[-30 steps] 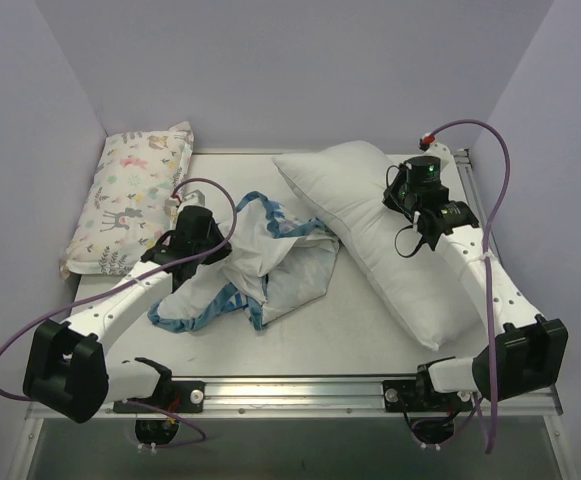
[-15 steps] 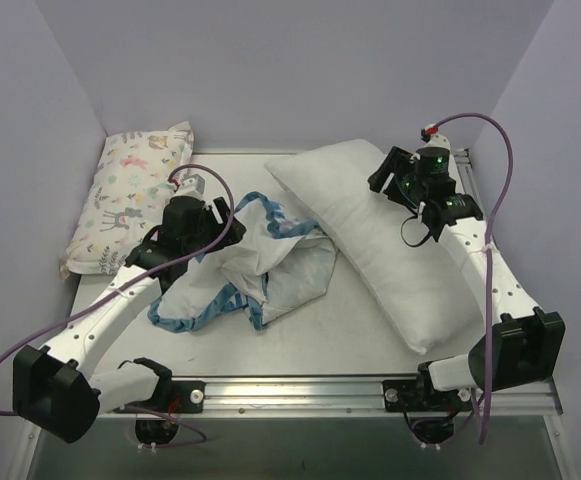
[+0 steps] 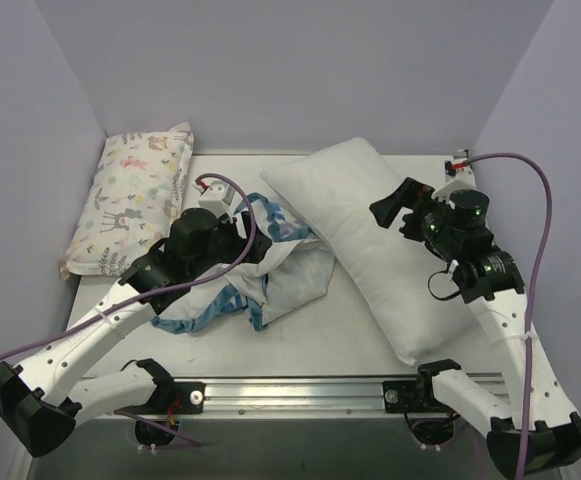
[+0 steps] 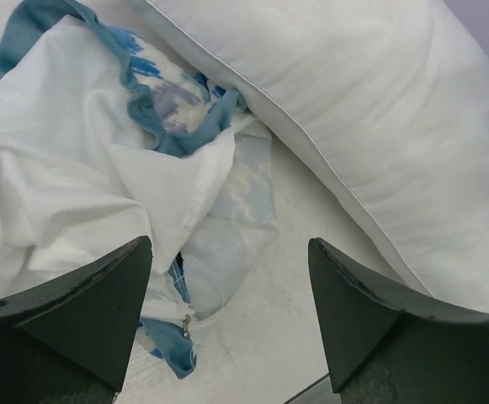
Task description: Remove the pillowcase from the pillow
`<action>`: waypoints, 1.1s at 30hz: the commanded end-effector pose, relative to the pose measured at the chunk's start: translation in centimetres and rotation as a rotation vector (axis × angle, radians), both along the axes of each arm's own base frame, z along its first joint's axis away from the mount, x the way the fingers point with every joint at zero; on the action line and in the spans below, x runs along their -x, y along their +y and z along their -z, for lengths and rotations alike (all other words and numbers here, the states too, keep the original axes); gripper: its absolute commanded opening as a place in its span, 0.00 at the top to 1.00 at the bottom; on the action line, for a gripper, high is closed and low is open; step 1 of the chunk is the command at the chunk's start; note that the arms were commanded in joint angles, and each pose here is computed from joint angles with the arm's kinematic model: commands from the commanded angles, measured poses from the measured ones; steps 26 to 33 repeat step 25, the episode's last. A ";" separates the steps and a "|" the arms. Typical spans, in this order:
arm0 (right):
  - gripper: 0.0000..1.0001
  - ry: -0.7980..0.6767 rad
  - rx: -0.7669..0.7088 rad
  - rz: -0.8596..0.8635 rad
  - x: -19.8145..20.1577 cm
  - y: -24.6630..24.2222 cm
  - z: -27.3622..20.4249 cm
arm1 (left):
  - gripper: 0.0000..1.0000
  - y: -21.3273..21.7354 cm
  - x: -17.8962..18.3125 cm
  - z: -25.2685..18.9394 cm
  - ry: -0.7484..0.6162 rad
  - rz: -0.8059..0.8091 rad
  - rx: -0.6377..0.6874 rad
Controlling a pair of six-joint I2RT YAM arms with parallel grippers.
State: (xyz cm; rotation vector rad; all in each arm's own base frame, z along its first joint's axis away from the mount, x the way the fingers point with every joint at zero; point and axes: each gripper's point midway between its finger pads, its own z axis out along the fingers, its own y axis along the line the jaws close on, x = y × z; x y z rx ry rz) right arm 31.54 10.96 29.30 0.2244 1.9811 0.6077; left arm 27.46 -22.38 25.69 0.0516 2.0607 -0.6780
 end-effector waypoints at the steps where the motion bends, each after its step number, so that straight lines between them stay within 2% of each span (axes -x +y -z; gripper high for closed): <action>1: 0.00 0.012 0.001 -0.021 3.2 -0.2 0.7 | 0.17 1.0 1.3 -3.2 -0.101 -0.007 -0.019; 8: 0.00 0.028 0.081 0.061 6.2 -2.8 3.4 | 0.16 2.1 3.4 -1.1 -0.089 0.005 -0.039; 17: 0.00 0.059 0.085 0.040 6.2 -2.5 4.8 | 0.16 2.6 3.5 0.1 -0.084 0.012 -0.088; 33: 0.00 0.047 0.108 0.057 6.1 -3.0 4.7 | 0.16 2.6 3.5 -0.2 -0.096 0.021 -0.093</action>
